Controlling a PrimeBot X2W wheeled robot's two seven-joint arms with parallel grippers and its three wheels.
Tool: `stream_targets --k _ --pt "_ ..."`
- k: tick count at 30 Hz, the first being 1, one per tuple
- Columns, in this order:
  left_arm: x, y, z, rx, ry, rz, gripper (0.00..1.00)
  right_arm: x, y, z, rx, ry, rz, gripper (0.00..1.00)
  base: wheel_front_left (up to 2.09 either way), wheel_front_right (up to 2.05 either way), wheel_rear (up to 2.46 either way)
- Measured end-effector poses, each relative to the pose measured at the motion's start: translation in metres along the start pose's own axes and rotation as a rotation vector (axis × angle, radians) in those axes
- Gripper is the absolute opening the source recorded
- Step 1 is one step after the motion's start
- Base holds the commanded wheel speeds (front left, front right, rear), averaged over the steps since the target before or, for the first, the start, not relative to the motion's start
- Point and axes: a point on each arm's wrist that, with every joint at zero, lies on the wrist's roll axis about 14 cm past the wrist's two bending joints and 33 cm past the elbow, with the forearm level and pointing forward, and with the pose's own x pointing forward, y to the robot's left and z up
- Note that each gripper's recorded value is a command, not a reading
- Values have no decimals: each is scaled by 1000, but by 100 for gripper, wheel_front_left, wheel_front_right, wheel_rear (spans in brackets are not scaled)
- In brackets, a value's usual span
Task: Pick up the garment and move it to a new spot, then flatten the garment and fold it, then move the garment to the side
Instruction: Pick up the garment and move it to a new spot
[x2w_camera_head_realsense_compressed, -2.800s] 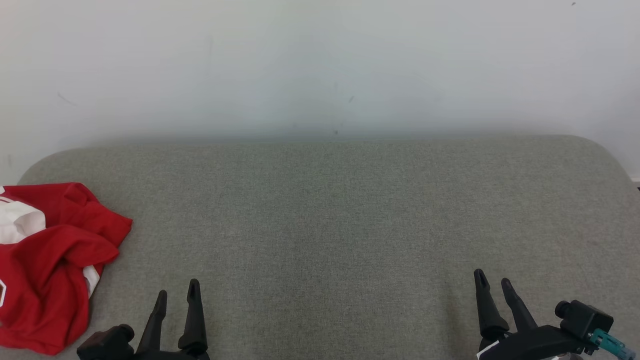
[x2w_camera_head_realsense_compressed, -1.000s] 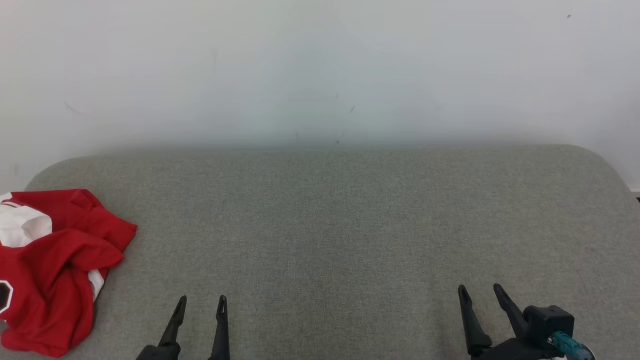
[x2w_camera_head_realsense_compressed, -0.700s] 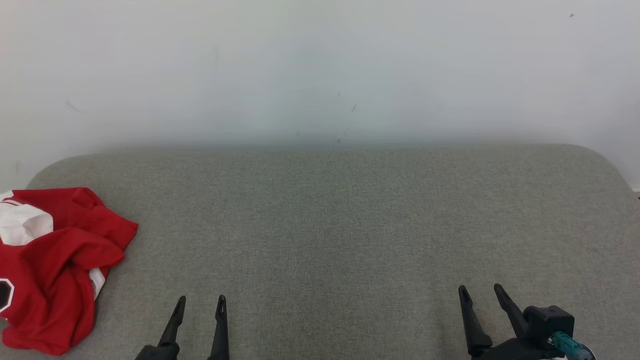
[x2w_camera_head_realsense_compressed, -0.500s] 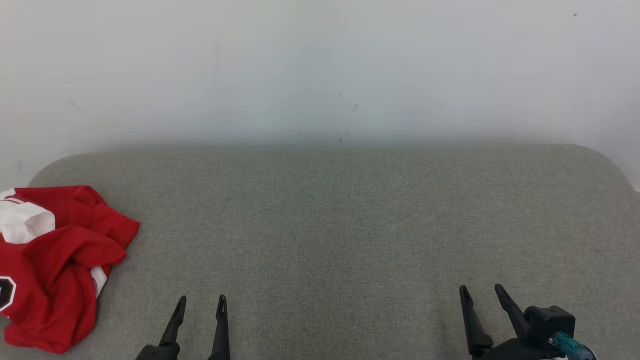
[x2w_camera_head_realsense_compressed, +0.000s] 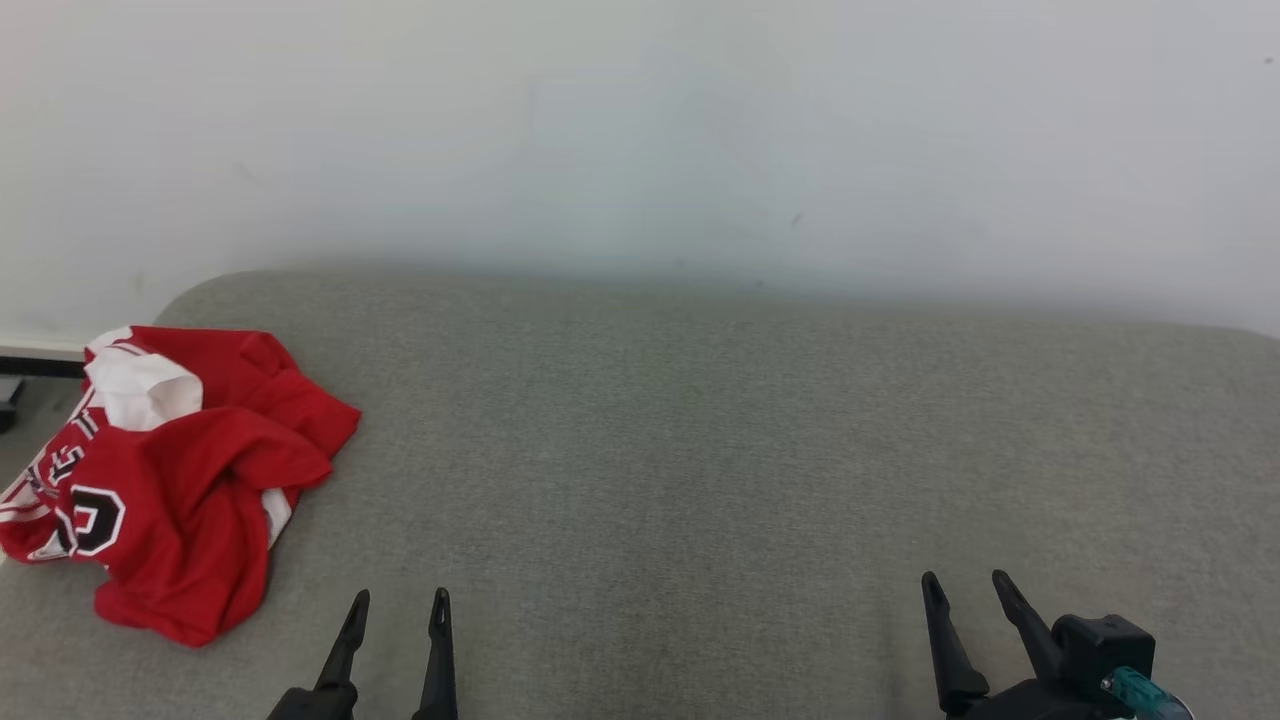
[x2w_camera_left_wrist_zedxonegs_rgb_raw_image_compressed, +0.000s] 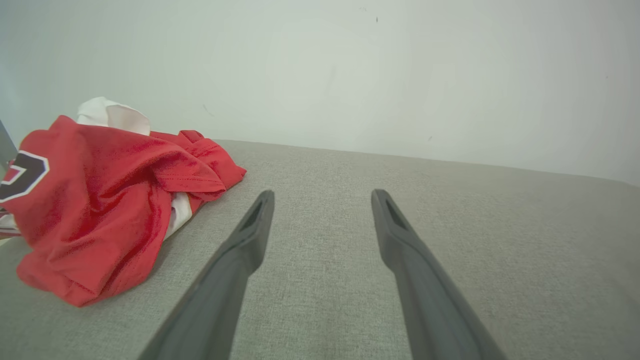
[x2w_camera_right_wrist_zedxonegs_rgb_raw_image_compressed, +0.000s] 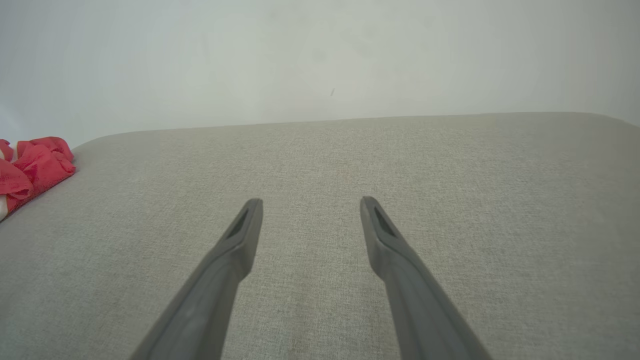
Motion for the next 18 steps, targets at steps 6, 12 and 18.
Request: stream_targets --k 6,12,18 --pt "-17 28 4 10 -12 89 100 14 29 -3 -4 13 88 100 0 0 0" --pt "-40 58 8 21 -24 186 100 28 62 -6 -10 24 185 100 0 0 0" --pt "-72 90 13 24 -41 313 100 40 110 -12 -22 49 323 100 0 0 0"
